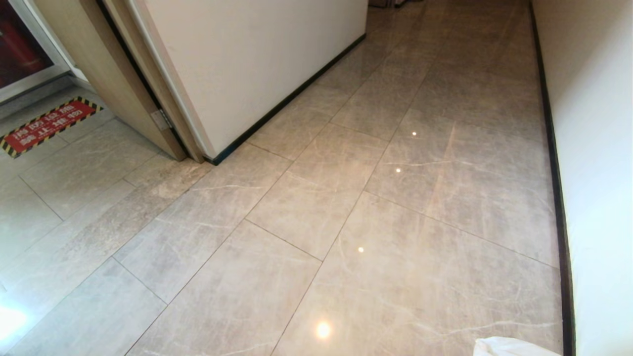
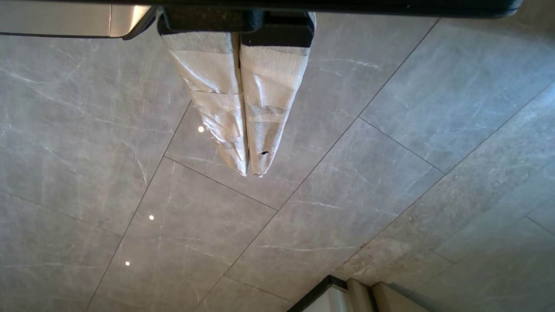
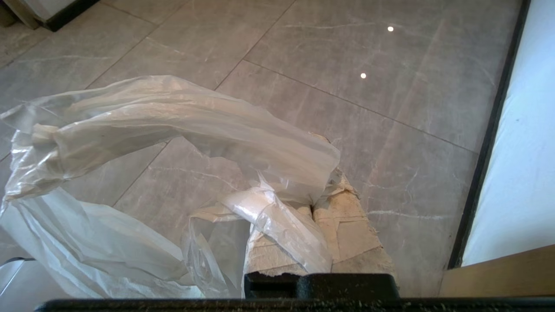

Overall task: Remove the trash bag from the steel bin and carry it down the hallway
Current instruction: Put the trash bag at the door

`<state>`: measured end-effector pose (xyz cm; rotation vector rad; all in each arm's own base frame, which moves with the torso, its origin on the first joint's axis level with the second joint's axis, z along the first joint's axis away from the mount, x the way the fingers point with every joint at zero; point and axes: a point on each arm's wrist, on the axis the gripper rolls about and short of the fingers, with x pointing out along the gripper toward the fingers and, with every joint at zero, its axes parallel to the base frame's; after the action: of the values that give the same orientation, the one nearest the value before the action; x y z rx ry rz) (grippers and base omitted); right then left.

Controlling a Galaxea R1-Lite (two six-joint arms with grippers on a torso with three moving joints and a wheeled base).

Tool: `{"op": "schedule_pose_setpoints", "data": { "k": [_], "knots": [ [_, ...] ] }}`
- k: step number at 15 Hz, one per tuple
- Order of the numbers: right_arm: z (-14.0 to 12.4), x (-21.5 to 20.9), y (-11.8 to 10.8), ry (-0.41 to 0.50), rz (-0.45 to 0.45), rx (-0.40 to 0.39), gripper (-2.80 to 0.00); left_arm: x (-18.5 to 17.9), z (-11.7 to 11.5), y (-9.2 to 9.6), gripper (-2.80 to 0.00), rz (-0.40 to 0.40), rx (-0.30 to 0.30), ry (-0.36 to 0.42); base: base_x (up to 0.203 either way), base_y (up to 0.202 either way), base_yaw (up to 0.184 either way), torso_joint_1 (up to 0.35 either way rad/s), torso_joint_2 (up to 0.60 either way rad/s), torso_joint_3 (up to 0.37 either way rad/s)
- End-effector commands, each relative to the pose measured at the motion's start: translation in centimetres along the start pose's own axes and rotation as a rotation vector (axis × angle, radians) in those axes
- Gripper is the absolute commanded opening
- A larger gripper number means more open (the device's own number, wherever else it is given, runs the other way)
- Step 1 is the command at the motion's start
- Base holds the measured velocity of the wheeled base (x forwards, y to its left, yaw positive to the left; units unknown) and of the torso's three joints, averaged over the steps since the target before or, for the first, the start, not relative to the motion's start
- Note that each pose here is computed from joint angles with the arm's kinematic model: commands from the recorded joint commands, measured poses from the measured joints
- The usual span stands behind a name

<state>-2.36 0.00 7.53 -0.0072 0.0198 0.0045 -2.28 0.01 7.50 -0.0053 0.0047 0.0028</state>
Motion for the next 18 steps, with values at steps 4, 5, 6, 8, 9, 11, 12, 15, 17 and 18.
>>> {"op": "schedule_pose_setpoints", "data": {
  "k": [4,5,6,8,9,11,12,15,17,18],
  "knots": [
    [0.00,0.01,0.00,0.002,0.000,-0.002,-2.80,0.00,0.00,0.00,-2.80,0.000,-0.001,0.000,0.000,0.000,0.000,0.002,0.00,-0.196],
    [0.00,0.01,0.00,0.002,0.001,-0.002,-2.80,0.00,0.00,0.00,-2.80,0.000,-0.001,0.000,0.000,0.000,0.000,0.002,-0.01,-0.193],
    [0.00,0.01,0.00,0.002,0.000,-0.002,-2.80,0.00,0.00,0.00,-2.80,0.000,-0.002,0.000,0.000,0.000,0.000,0.002,0.00,-0.207],
    [0.00,0.01,0.00,0.002,0.000,-0.002,-2.80,0.00,0.00,0.00,-2.80,0.000,-0.002,0.000,0.000,0.000,0.000,0.004,0.00,-0.193],
    [0.00,0.01,0.00,0.002,0.000,-0.002,-2.80,0.00,0.00,0.00,-2.80,0.000,-0.002,0.000,0.000,0.000,0.000,-0.002,0.00,-0.198],
    [0.00,0.01,0.00,0.002,0.000,-0.002,-2.80,0.00,0.00,0.00,-2.80,0.000,-0.002,0.000,0.000,0.000,0.000,0.005,0.00,-0.192],
    [0.00,0.01,0.00,0.002,0.002,-0.002,-2.80,0.00,0.00,0.00,-2.80,0.000,-0.002,0.000,0.000,0.000,0.000,0.007,0.00,-0.202],
    [0.02,0.01,0.00,0.001,0.001,-0.002,-2.80,0.00,0.00,0.00,-2.80,0.000,-0.001,0.000,0.000,0.000,0.000,0.002,0.00,-0.186],
    [0.02,-0.03,0.00,0.007,0.001,-0.006,-2.80,0.00,0.00,0.00,-2.80,0.000,-0.001,0.000,0.000,0.000,0.000,0.003,0.00,-0.073],
    [0.02,-0.02,0.00,0.003,-0.001,-0.002,-2.80,0.00,0.00,0.00,-2.80,0.000,-0.001,0.000,0.000,0.000,0.000,0.002,0.00,-0.027]
  ]
}}
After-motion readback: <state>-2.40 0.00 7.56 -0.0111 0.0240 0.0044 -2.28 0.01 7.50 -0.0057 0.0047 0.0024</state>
